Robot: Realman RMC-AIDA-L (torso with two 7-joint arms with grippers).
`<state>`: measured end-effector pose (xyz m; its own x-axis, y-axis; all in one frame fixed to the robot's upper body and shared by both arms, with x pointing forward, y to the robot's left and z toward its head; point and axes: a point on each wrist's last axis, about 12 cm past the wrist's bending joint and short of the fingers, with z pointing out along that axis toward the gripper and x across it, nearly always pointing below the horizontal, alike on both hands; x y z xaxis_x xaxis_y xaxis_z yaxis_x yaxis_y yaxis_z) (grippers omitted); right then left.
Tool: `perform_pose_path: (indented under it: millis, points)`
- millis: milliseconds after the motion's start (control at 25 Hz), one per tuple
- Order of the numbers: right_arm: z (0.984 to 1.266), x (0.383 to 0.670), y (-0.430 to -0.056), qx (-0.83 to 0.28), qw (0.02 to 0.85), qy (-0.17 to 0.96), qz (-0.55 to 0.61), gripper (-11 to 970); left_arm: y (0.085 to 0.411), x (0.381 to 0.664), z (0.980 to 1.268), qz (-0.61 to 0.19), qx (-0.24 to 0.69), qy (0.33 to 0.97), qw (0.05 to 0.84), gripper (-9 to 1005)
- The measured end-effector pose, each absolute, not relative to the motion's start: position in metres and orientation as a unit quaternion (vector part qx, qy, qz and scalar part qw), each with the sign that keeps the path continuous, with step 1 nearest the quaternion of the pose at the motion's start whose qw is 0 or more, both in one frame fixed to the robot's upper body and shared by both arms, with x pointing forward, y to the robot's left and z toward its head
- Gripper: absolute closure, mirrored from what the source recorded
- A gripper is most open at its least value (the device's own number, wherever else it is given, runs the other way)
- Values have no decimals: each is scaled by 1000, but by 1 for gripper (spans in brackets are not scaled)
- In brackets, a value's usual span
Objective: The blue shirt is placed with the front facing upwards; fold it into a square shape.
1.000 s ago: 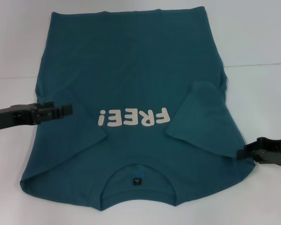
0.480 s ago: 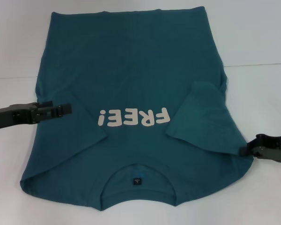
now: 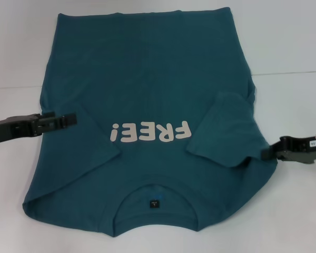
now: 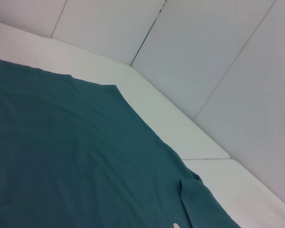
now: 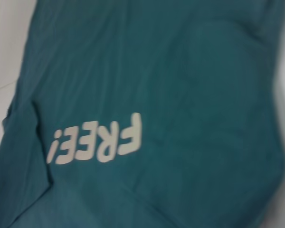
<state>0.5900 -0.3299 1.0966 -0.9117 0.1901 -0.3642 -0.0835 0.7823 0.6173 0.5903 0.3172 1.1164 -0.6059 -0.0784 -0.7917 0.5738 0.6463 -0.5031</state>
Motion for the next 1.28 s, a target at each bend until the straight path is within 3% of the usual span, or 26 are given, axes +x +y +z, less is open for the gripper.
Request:
perform_pose_path:
  millis: [480, 760, 1280]
  points:
    - [1114, 613, -282, -85, 213, 919, 322, 921, 334, 586, 1114, -383, 105, 807, 437, 74]
    - [1114, 613, -281, -99, 218, 918, 317, 923, 352, 575, 1107, -374, 55, 822, 425, 74]
    - [1105, 604, -289, -103, 220, 918, 313, 923, 386, 542, 1090, -351, -56, 891, 283, 74]
